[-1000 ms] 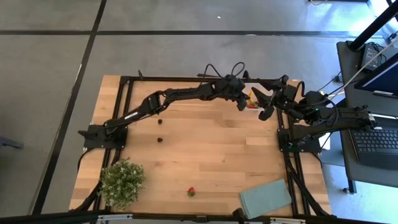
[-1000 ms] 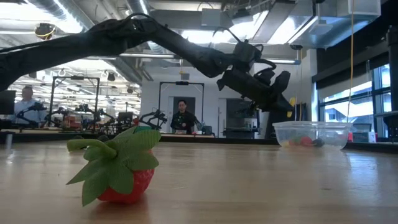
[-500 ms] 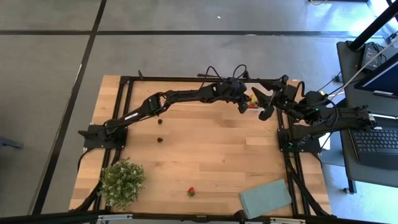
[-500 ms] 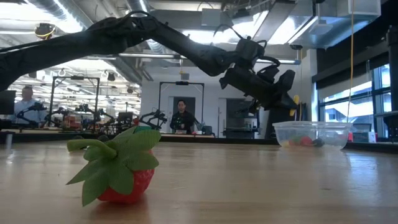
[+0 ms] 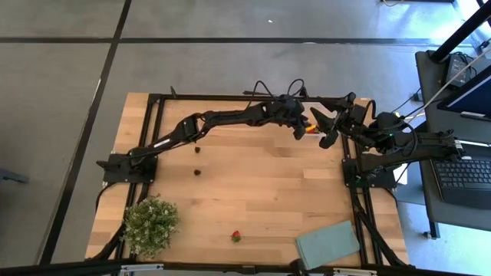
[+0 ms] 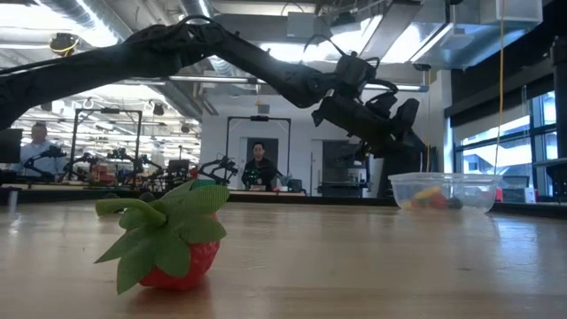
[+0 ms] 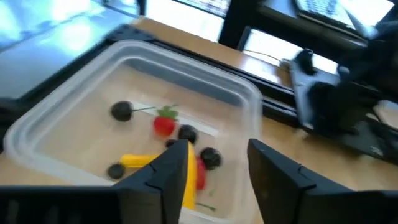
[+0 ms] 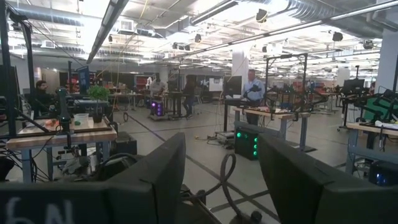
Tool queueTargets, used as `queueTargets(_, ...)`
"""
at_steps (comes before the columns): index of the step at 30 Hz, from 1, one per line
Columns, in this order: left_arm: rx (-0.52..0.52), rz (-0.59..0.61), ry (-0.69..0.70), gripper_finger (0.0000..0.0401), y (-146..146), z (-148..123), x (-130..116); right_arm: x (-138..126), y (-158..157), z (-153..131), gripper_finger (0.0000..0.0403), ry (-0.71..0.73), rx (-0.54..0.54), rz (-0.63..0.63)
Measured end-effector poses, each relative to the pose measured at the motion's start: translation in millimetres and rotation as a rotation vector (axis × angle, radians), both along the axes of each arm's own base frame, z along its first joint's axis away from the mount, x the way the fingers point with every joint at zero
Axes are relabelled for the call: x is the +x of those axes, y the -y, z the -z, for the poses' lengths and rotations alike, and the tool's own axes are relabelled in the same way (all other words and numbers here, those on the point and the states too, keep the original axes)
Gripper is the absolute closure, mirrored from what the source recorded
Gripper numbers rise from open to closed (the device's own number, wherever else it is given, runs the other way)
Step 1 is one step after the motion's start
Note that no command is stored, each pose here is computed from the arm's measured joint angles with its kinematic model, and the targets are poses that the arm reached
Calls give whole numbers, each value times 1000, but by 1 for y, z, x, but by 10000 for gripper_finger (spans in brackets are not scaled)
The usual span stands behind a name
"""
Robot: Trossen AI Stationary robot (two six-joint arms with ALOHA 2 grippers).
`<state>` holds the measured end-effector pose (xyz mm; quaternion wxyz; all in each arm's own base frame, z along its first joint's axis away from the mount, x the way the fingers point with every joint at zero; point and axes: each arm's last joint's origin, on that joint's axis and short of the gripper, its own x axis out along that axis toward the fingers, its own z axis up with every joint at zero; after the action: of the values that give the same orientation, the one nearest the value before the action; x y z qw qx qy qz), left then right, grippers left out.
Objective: Pick and placing Produce into tupperware
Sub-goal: Put the blackberry into the transparent bin
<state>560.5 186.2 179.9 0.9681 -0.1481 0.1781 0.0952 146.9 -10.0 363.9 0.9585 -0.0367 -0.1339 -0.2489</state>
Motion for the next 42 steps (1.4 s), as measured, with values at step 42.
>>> queueTargets(42, 83, -170, -632, 220, 108, -290, -355, -1, 0, 5, 202, -42, 31, -10)
